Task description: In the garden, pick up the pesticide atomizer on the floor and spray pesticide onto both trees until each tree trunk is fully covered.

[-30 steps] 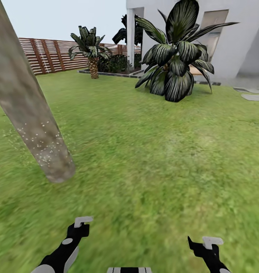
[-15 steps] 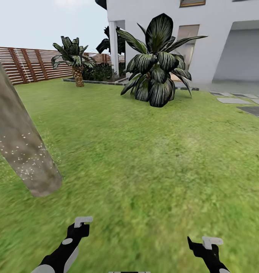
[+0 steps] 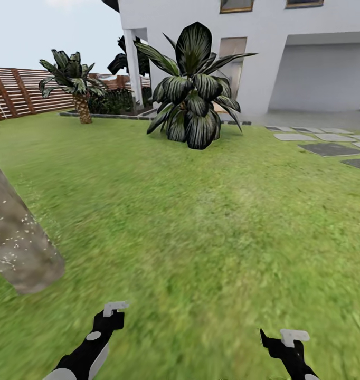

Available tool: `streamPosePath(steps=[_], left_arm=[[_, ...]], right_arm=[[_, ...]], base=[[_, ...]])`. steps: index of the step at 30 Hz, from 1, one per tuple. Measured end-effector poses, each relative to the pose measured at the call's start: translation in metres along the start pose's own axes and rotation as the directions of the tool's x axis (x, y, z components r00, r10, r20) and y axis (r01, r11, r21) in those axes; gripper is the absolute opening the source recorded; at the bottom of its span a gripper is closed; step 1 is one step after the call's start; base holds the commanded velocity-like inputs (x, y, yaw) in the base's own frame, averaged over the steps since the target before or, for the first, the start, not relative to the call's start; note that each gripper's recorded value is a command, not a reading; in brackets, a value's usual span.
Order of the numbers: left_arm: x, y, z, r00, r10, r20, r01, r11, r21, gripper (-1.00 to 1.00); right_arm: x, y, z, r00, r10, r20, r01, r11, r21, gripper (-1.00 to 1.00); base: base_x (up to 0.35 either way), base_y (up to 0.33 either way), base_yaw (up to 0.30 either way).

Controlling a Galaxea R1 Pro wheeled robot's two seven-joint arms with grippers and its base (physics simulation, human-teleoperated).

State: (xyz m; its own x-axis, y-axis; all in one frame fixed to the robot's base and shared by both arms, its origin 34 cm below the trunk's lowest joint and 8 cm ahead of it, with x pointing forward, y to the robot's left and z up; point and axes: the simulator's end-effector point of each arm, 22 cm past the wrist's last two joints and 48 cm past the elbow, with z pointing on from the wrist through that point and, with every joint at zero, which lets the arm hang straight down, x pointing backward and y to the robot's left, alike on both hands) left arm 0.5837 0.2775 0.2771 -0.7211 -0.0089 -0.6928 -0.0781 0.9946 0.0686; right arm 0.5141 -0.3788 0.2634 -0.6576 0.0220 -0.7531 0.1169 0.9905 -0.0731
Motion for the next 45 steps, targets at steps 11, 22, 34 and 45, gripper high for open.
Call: streamPosePath(steps=[11, 22, 34, 45], left_arm=[[-0.002, -0.009, -0.004, 1.000, 0.002, 0.007, -0.002, 1.000, 0.011, -1.00], [-0.001, -0.011, -0.005, 1.000, 0.003, 0.006, -0.003, 1.000, 0.015, -1.00], [0.002, -0.009, -0.005, 1.000, 0.007, 0.003, -0.008, 1.000, 0.016, -1.00], [-0.009, -0.012, -0.008, 0.999, 0.000, 0.039, -0.001, 1.000, 0.017, -1.00]], right_arm=[[-0.004, 0.001, -0.002, 1.000, 0.001, -0.001, -0.001, 1.000, -0.001, 1.00], [-0.003, 0.001, -0.002, 1.000, 0.001, -0.002, -0.001, 1.000, -0.001, 1.00], [-0.003, 0.001, -0.002, 1.000, 0.001, -0.002, -0.001, 1.000, -0.002, 1.00], [-0.003, 0.002, -0.002, 1.000, 0.001, -0.003, -0.001, 1.000, -0.004, 1.00]], base=[[-0.013, -0.116, -0.300], [-0.066, -0.273, -0.300], [-0.001, -0.274, -0.300], [0.000, -0.275, -0.300]])
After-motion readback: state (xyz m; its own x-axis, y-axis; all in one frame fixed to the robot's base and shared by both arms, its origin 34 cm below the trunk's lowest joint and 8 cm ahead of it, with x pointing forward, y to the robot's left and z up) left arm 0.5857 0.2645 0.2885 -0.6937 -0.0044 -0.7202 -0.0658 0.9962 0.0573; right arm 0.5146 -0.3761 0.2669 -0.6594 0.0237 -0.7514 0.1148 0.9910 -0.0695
